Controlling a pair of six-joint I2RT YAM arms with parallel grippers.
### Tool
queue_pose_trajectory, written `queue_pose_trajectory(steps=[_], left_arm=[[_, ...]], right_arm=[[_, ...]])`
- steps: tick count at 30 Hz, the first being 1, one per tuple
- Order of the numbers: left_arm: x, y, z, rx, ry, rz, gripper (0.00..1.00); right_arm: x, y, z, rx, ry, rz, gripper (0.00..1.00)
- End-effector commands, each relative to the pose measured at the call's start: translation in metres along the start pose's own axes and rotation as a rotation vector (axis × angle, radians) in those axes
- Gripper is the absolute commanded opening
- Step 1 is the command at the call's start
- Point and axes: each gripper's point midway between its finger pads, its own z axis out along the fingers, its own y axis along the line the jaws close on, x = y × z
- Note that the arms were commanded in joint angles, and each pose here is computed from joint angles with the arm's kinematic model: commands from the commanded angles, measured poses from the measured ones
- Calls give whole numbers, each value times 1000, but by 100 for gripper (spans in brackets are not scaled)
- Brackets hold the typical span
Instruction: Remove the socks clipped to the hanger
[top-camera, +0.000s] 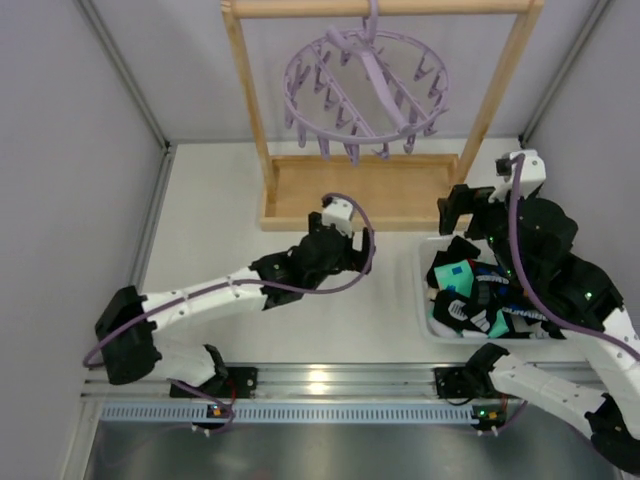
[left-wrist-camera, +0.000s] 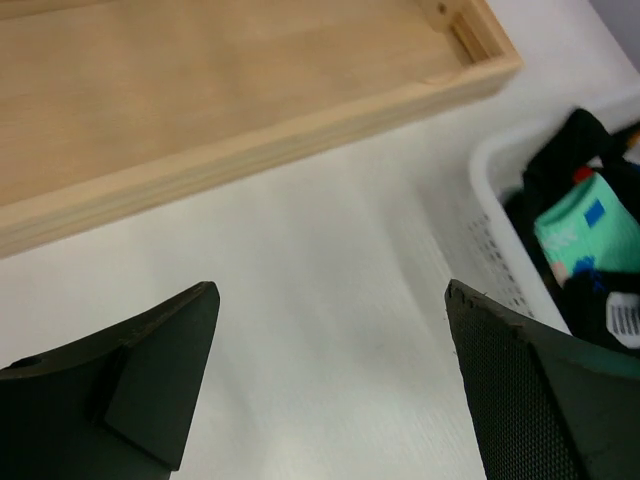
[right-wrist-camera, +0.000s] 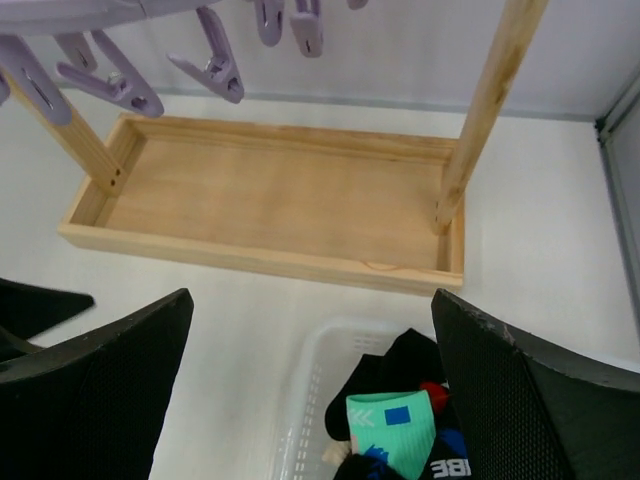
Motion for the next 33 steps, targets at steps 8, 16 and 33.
queue_pose_trajectory(steps=[8, 16, 33], left_arm=[[-26, 170, -110, -481, -34, -206, 98], [-47, 237, -180, -669, -60, -239, 98], [-56, 237, -284, -677, -173, -98, 98]], right_arm=[[74, -6, 49, -72, 144, 65, 99], [95, -54, 13, 93, 89, 39, 99], [87, -89, -63, 222, 60, -16, 99]])
